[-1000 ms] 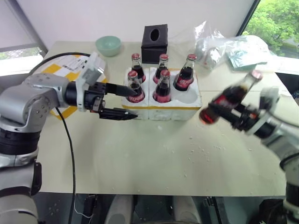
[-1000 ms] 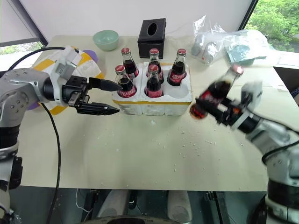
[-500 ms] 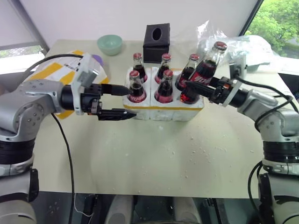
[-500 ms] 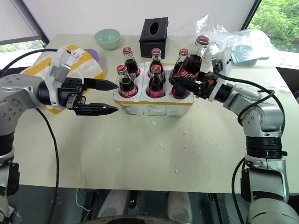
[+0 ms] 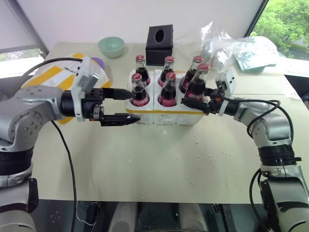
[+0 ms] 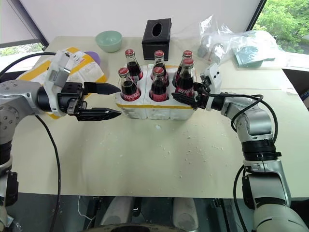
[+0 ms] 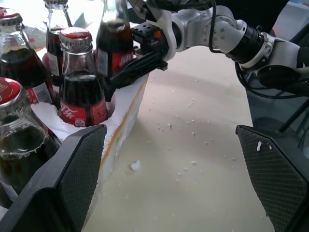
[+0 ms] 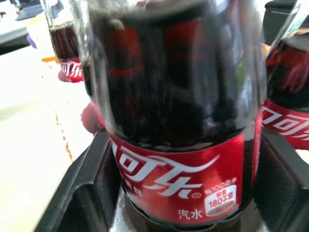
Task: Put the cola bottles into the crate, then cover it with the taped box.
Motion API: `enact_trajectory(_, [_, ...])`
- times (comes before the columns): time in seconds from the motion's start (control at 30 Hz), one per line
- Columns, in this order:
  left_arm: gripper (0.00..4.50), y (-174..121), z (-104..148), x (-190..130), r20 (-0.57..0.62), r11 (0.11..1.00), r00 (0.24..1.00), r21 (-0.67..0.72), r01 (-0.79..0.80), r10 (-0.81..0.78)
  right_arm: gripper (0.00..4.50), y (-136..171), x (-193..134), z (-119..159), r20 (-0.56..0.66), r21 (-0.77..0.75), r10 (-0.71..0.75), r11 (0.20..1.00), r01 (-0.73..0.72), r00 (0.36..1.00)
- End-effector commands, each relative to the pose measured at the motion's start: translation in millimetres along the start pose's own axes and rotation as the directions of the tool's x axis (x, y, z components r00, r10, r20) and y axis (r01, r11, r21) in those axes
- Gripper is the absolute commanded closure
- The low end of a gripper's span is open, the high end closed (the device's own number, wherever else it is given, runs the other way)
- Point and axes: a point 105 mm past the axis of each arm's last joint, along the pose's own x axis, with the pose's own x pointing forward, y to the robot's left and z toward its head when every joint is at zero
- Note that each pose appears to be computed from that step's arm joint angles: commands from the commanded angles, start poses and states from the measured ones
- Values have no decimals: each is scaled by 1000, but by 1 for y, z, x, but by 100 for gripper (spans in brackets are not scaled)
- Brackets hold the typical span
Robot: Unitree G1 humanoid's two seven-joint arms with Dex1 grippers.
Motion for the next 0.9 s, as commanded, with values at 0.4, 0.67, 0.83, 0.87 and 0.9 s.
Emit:
enact_trajectory(0.4, [0,5,11,-38,10,977,979,68,-204,204,6,2,-70,65,24,-167,86,983,-81,996])
enact_trajectory(0.67, [0,27,-41,-128,-230,684,645,291,-669,729,6,13,-115,101,-16,-202,163,966,-162,987])
enact_trajectory(0.83, [0,26,-78,-183,-362,505,358,511,-696,860,6,23,-105,114,37,-238,187,956,-173,982])
enact_trajectory(0.87, [0,28,-89,-202,-373,433,249,567,-701,894,6,33,-101,117,55,-230,237,948,-218,970])
enact_trajectory(0.9, [0,30,-100,-217,-382,383,164,617,-687,910,6,42,-98,120,66,-235,282,937,-260,957])
